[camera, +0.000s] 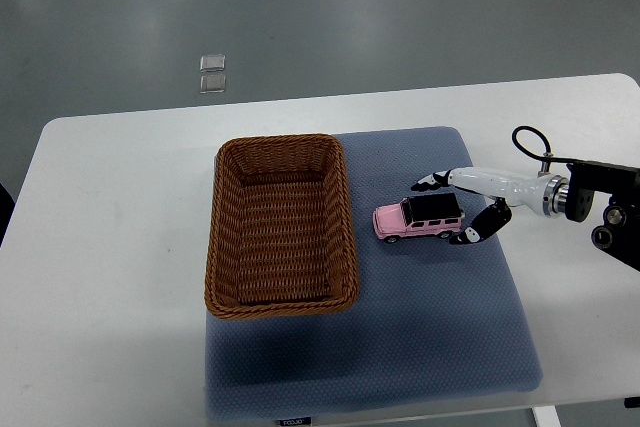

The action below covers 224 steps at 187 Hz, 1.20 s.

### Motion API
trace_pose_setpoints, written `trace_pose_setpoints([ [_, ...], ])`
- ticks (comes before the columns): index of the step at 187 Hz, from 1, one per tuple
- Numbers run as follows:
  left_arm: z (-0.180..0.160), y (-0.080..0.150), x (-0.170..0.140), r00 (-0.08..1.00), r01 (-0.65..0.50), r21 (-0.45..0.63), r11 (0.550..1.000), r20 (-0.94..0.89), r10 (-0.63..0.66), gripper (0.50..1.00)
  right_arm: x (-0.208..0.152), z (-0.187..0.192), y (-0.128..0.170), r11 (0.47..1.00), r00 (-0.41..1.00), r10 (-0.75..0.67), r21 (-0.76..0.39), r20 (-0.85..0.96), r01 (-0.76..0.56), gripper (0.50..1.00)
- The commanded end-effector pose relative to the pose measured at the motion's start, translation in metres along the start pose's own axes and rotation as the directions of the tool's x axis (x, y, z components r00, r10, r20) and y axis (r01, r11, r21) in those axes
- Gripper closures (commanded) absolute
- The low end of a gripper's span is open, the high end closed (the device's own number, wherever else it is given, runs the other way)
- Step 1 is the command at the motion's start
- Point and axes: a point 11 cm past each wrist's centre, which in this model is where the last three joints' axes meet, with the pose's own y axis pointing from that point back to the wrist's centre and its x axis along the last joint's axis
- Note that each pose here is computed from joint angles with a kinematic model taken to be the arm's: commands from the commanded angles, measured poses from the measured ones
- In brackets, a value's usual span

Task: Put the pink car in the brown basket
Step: 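Lower the right hand over the pink car and close fingers around it, then lift the pink car with the right hand and carry it over the basket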

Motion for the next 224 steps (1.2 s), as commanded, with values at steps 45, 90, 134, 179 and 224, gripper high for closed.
trace_pose_setpoints([
  [45, 0.0, 0.0, 0.002, 1.0, -0.005, 0.0, 1.0, -0.001, 0.005, 0.5, 0.002, 0.002, 0.001, 1.0, 1.0, 0.018, -0.001, -0.006, -0.018, 0.791],
  [90, 0.0, 0.0, 0.002, 1.0, -0.006, 0.001, 1.0, 0.0, 0.006, 0.5, 0.009, 0.0, 0.001, 0.997, 0.997, 0.07, 0.021, -0.018, -0.069, 0.932],
  [134, 0.0, 0.0, 0.002, 1.0, -0.005, 0.0, 1.0, -0.003, 0.005, 0.5, 0.022, -0.002, 0.007, 0.987, 0.988, 0.153, 0.057, -0.03, -0.151, 0.971],
  [179, 0.0, 0.0, 0.002, 1.0, -0.005, 0.0, 1.0, -0.003, 0.005, 0.5, 0.045, -0.015, 0.002, 0.975, 0.978, 0.206, 0.092, -0.019, -0.203, 0.963],
  [224, 0.0, 0.0, 0.002, 1.0, -0.005, 0.0, 1.0, -0.003, 0.005, 0.5, 0.075, -0.045, -0.017, 0.96, 0.973, 0.232, 0.16, -0.009, -0.228, 0.938],
])
